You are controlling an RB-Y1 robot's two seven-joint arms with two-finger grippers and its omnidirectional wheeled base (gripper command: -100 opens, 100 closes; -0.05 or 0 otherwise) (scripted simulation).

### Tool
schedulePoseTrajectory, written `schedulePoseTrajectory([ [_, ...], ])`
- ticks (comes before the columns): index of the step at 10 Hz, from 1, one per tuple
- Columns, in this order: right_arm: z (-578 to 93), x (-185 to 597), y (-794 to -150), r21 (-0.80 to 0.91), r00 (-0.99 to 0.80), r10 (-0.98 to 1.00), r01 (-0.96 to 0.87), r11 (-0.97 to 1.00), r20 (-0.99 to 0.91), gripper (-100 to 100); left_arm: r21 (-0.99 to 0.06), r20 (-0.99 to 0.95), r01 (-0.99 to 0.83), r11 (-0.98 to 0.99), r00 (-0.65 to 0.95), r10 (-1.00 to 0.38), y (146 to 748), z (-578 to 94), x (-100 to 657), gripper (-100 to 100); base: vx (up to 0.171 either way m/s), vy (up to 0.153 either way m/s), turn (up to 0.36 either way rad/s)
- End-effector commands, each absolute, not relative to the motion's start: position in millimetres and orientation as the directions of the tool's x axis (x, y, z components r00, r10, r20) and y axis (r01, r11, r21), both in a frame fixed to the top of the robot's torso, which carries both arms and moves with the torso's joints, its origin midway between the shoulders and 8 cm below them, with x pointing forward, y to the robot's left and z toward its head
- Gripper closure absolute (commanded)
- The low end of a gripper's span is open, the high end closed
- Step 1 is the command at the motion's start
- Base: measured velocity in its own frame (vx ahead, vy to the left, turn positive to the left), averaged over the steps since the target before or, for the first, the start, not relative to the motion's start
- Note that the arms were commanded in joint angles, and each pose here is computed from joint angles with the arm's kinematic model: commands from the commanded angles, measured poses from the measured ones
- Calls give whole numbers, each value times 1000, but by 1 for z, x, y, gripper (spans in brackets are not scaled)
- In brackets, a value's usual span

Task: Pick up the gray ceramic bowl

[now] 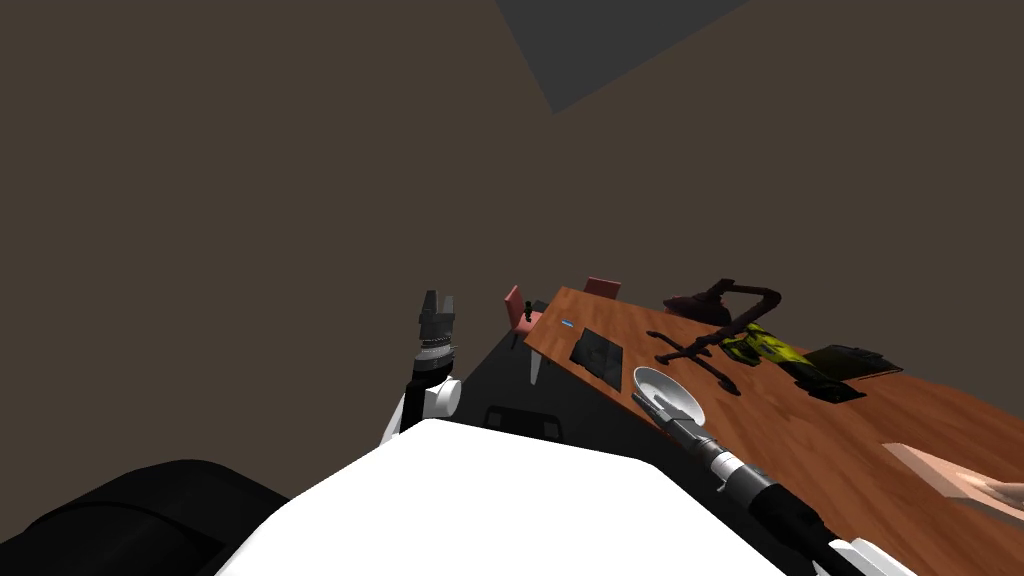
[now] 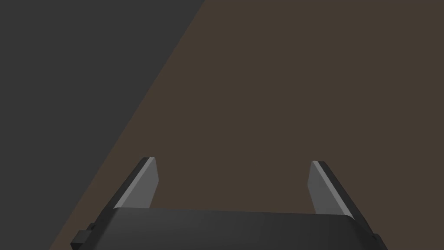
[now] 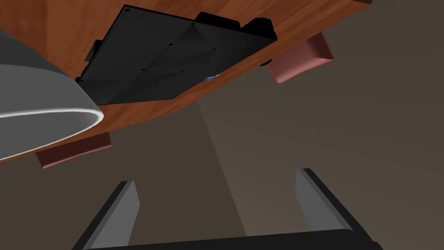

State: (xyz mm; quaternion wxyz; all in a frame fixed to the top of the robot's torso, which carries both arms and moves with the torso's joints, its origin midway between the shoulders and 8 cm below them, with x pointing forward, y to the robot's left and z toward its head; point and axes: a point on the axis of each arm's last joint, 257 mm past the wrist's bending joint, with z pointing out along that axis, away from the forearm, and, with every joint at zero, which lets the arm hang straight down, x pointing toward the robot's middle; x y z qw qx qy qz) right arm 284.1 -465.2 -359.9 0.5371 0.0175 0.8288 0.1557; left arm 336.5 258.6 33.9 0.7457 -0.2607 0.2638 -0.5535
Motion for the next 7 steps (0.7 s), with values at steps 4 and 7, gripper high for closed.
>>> schedulePoseTrajectory([
  [4,-394,245,-521,124,-550,46,-107,986,-834,-100,-681,-105,688,251,248,-963,259,34,336,0,36,79,103],
  [7,-403,228,-546,61,-597,-11,-100,993,-802,-100,-681,-105,688,252,248,-963,259,34,336,0,29,44,62],
])
